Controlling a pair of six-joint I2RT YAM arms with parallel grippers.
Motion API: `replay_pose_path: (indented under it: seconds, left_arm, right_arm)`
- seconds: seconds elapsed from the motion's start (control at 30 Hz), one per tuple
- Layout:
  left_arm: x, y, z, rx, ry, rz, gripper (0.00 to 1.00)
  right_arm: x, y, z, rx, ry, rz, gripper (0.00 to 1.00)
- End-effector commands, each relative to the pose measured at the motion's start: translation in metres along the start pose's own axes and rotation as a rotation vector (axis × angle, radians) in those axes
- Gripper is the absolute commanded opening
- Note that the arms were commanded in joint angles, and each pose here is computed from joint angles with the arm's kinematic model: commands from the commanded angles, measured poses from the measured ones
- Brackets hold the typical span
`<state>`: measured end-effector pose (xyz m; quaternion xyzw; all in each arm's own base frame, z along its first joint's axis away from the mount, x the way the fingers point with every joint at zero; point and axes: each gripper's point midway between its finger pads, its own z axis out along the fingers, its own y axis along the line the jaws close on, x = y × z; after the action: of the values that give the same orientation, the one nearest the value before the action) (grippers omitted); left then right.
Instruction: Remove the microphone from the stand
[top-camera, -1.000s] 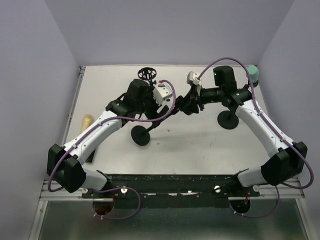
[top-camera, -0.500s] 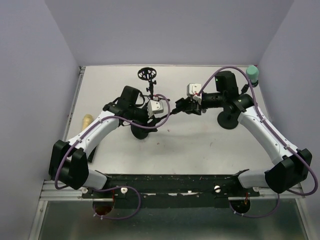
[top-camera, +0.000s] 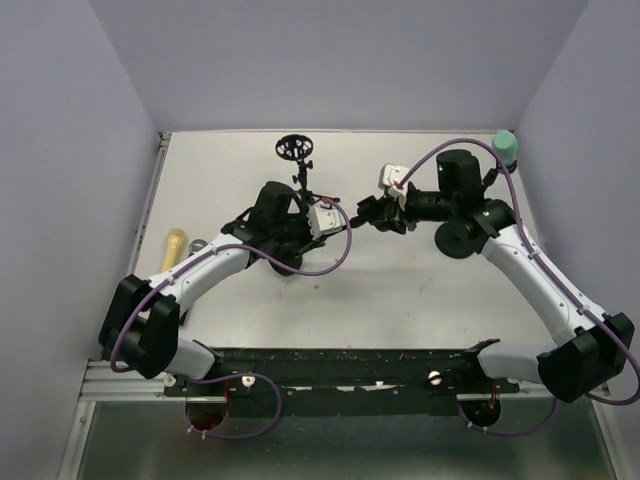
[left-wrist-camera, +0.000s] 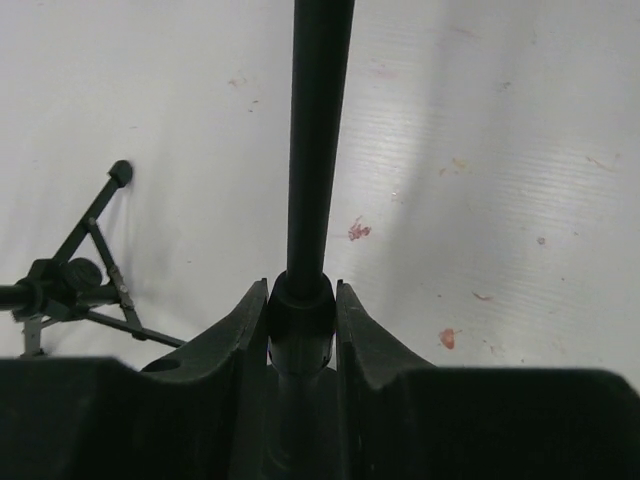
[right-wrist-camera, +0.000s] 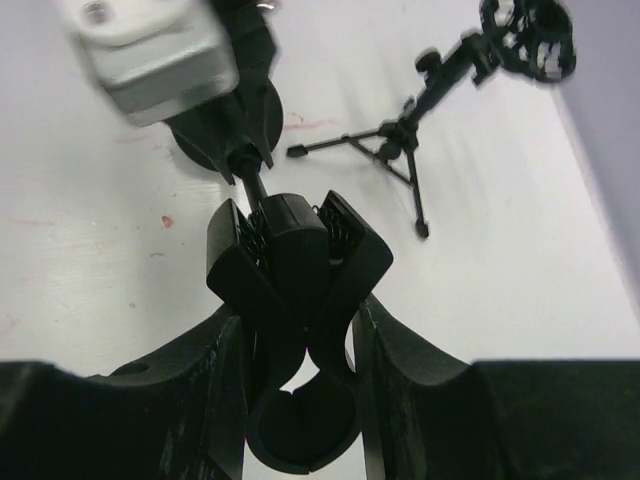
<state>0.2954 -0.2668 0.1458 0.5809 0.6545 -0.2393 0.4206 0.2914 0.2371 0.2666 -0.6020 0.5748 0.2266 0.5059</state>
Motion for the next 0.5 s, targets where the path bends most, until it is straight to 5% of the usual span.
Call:
replay_pose_path:
  seconds: [0.0,0.1,0.23,0.37,0.47]
  left_arm:
    - [-0.014,0.045,-0.015,-0.414,-0.072,0.013,0.00]
    - [-0.022,0.072,-0.045,-0.759,-0.155,-0.072,0.00]
    - [-0.010,0.064,-0.029,-0.691,-0.027,-0.236,0.00]
    - [0.014,0.058,-0.013,-0.607,0.154,-0.420,0.02]
    - [0.015,0.055,-0.019,-0.529,0.127,-0.513,0.47]
  right_arm:
    - [-0.009,-0.057,0.004,0.263,0.025,0.353,0.01]
    - [-0.012,-0.057,0.015,0.232,0.066,0.684,0.01]
    - [-0.003,-0.048,0.028,0.251,0.080,1.005,0.01]
    - [0.008,-0.050,0.027,0.294,0.086,0.997,0.01]
    - [-0.002,-0.061,0.019,0.309,0.062,0.819,0.01]
